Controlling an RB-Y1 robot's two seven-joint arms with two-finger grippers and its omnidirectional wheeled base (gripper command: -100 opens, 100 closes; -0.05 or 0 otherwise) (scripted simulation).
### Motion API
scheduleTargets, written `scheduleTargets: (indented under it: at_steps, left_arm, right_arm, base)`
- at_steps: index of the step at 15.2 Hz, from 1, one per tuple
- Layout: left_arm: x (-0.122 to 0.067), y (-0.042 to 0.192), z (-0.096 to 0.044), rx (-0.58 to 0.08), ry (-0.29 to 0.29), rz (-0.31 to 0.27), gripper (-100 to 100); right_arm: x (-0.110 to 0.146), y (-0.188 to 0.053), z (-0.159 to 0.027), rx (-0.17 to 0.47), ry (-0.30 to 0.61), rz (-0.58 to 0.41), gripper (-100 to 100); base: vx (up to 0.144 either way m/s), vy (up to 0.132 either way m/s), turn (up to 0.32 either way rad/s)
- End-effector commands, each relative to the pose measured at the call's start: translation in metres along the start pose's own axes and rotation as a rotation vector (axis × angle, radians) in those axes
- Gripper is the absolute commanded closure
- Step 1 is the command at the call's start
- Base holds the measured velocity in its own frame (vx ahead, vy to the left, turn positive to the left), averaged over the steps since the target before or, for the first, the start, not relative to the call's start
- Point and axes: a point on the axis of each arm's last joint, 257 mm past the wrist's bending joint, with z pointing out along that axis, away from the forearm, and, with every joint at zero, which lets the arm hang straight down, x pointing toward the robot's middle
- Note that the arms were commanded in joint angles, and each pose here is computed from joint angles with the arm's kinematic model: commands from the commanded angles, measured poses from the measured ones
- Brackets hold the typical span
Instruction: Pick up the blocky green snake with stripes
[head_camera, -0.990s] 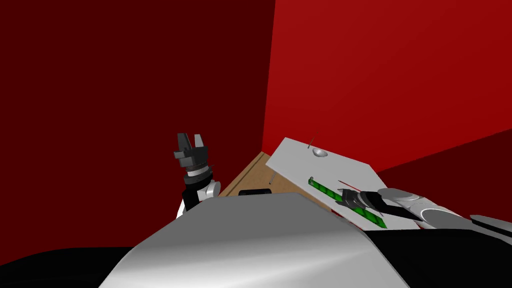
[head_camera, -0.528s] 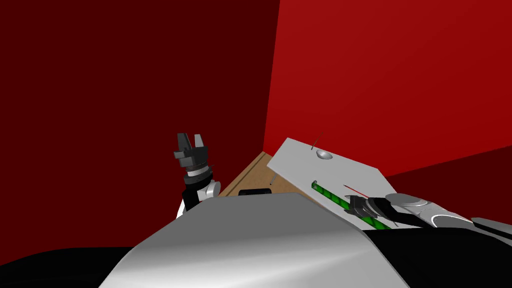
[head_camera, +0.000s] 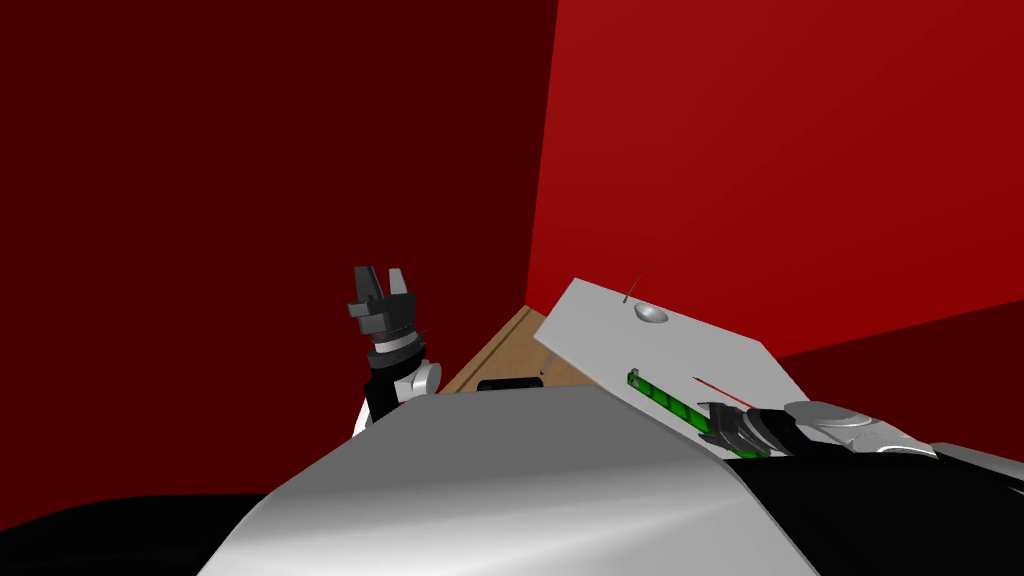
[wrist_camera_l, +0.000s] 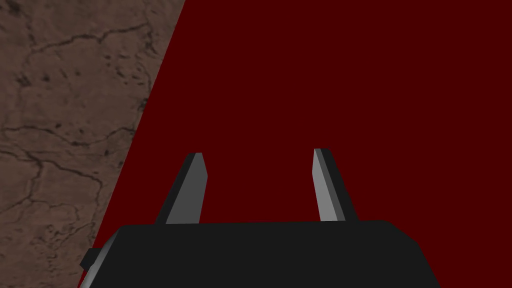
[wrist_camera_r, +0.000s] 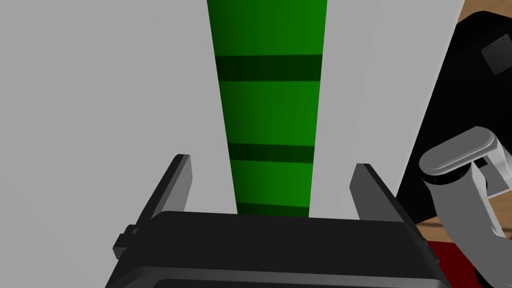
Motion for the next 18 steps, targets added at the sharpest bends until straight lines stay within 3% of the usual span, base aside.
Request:
scheduleTargets:
  at_steps: [1,15,16,18]
  left_arm:
    - [0.0,0.0,0.0,0.0,0.0,0.0,0]
    - [0.0,0.0,0.0,0.0,0.0,0.0,0]
    - [0.0,0.0,0.0,0.0,0.0,0.0,0]
    - [0.0,0.0,0.0,0.0,0.0,0.0,0]
  right_arm:
    - [0.006,0.007,0.002,-0.001,-0.003,-0.014,-100]
    - [0.033,0.035,0.011,0.002,-0.006,-0.05,-100]
    - [0.034,0.036,0.011,0.001,-0.006,-0.054,100]
    - [0.034,0.037,0.012,-0.002,-0.006,-0.055,100]
  base:
    - [0.118,-0.01,-0.054]
    - [0.087,-0.003,-0.05]
    - [0.018,-0.001,0.001]
    - [0.006,0.001,0.002]
